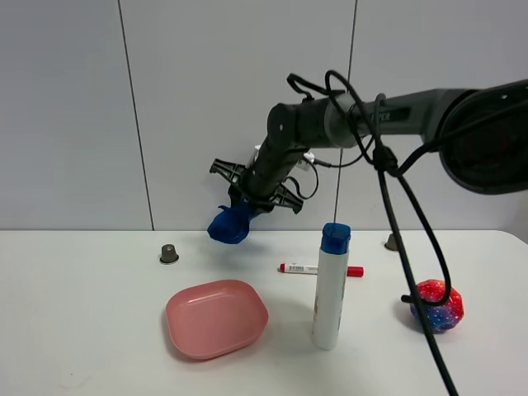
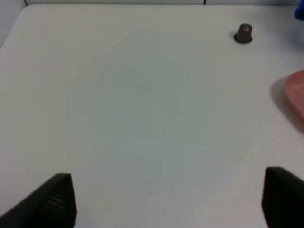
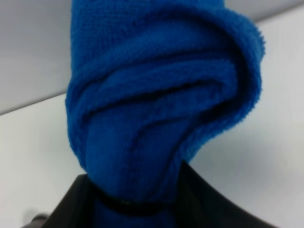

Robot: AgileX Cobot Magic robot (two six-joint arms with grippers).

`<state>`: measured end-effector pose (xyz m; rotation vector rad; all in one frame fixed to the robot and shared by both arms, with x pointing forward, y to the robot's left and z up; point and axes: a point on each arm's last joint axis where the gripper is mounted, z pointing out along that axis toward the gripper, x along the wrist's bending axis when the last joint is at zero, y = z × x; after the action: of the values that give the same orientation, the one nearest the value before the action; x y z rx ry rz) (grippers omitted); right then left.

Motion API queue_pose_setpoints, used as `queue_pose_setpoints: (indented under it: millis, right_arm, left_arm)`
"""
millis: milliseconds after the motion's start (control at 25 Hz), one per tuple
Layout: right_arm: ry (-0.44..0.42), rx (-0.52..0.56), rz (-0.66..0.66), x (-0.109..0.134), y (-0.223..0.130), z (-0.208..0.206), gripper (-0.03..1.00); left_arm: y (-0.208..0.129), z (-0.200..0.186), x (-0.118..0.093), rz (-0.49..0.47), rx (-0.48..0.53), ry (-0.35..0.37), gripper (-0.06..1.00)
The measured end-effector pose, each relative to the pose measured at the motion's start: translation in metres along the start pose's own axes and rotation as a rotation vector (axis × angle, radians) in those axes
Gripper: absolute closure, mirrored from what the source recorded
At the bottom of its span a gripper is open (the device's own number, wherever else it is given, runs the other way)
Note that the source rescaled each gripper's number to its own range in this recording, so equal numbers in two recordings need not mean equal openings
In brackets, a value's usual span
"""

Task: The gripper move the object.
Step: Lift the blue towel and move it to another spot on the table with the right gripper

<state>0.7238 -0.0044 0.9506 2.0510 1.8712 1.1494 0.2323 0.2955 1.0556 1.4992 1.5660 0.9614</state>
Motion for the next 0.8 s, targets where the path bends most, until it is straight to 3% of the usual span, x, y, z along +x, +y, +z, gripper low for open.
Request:
queue_pose_setpoints:
  millis: [400,800]
  right_arm:
    - [0.11,0.006,-0.362,0.045,0.033,-0.101,0.97]
    - [0.174,-0.056,-0.653,0.088,0.044,-0.236,0.97]
  left_arm:
    - [0.0,0.0,0.0,0.0,0.0,0.0,-0.06]
    - [0.0,0.0,0.0,0.0,0.0,0.0,-0.06]
